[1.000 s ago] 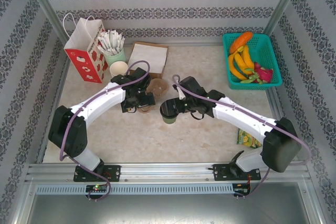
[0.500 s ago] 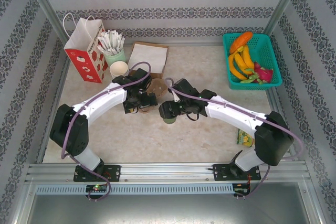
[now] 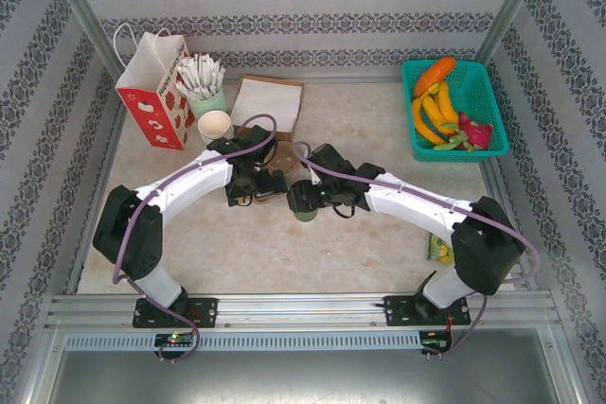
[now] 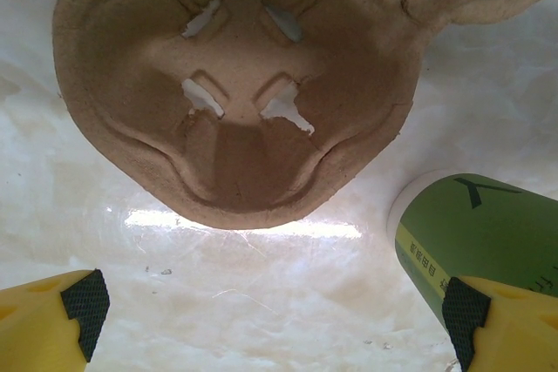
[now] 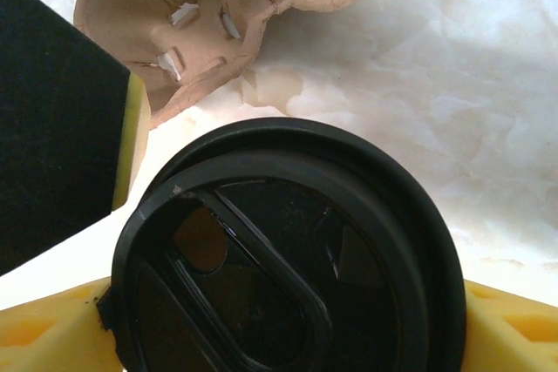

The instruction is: Pack the takeout coffee

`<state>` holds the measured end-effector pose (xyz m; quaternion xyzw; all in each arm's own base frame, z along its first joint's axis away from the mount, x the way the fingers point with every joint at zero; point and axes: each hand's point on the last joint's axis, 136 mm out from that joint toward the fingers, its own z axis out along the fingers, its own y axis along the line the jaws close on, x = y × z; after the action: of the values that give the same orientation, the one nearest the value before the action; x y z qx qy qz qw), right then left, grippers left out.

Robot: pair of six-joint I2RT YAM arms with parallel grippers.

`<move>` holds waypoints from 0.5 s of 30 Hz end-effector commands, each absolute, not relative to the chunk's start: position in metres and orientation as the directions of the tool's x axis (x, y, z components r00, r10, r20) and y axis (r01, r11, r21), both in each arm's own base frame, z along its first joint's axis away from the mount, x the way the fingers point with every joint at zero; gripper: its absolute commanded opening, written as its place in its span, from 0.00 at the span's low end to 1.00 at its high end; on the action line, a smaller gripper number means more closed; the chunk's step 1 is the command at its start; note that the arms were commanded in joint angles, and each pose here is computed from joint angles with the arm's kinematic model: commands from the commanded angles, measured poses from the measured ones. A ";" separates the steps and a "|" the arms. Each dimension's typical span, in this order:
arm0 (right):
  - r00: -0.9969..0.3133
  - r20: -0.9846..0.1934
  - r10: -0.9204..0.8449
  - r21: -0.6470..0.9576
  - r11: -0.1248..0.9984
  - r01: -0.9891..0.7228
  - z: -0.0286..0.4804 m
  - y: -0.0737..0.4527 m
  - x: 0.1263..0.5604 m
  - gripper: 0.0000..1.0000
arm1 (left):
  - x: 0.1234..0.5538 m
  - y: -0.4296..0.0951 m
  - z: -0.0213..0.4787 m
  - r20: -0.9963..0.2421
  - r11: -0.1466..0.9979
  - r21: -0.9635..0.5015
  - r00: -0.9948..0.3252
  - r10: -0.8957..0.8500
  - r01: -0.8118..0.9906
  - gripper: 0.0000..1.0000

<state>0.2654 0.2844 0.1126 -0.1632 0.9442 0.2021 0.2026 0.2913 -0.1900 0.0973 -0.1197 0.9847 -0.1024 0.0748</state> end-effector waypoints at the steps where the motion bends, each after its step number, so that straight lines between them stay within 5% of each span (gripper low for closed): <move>1: -0.890 -0.365 -0.273 0.266 0.885 -0.381 0.086 0.271 0.250 0.79 | 0.296 -0.191 0.104 -0.156 0.951 -0.220 -0.954 -0.254 -0.217 1.00; 15: -0.892 -0.432 -0.134 0.262 0.927 -0.266 0.109 0.242 0.321 0.80 | 0.304 -0.135 0.160 -0.450 0.925 -0.199 -0.809 -0.378 -0.322 1.00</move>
<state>0.3065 0.2551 0.1145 -0.1155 0.9525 0.1870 0.2108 0.3012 -0.1527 0.1545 -0.1522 0.9625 -0.0797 0.2101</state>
